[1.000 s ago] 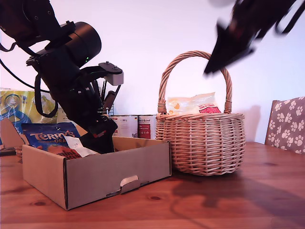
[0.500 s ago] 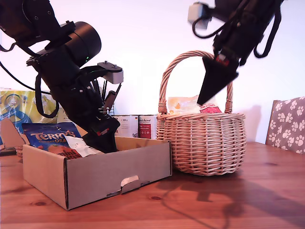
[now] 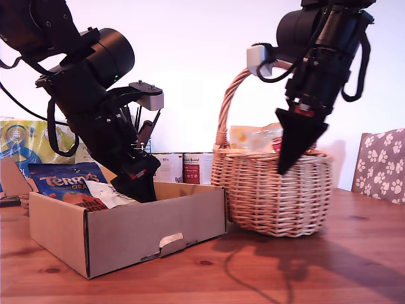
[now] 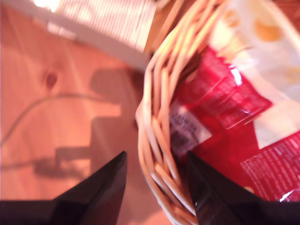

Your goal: Move the bags of Easter eggs from the cardboard box on the left into the woven basket on the right side.

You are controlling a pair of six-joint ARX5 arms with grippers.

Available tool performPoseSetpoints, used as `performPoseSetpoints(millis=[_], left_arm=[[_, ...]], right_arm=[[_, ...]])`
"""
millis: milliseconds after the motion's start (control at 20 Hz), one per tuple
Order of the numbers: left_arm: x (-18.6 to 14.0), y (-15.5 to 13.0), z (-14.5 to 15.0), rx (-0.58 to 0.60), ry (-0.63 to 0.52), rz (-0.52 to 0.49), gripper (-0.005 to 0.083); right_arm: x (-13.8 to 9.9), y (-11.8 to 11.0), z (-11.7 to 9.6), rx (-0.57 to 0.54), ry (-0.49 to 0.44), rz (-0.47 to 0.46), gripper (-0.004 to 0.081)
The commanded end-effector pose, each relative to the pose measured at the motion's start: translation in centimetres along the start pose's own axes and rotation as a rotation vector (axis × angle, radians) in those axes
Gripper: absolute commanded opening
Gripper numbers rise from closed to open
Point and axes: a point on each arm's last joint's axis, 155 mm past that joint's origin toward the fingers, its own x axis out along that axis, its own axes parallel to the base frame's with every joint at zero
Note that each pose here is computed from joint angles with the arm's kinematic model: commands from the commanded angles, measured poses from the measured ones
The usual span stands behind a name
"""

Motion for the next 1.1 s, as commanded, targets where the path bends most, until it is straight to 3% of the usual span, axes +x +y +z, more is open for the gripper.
performPoseSetpoints(millis=[0, 150, 400, 850, 1050], left_arm=[[0.9, -0.4, -0.7, -0.012, 0.018, -0.012, 0.0781], [0.9, -0.4, -0.6, -0.012, 0.016, -0.011, 0.0781], [0.9, -0.4, -0.6, -0.013, 0.015, -0.01, 0.0781], [0.9, -0.2, -0.2, -0.046, -0.001, -0.001, 0.0781], [0.9, -0.2, -0.2, -0.065, 0.0, -0.001, 0.0781]], right_arm=[[0.1, 1.2, -1.0, 0.009, 0.045, 0.041, 0.0339], [-0.1, 2.9, -2.2, 0.029, 0.098, 0.102, 0.034], [-1.2, 5.5, -2.2, 0.075, 0.148, 0.154, 0.034], [-6.9, 8.8, 0.1, 0.032, 0.069, 0.088, 0.034], [-9.6, 8.9, 1.5, 0.02, -0.022, 0.013, 0.034]])
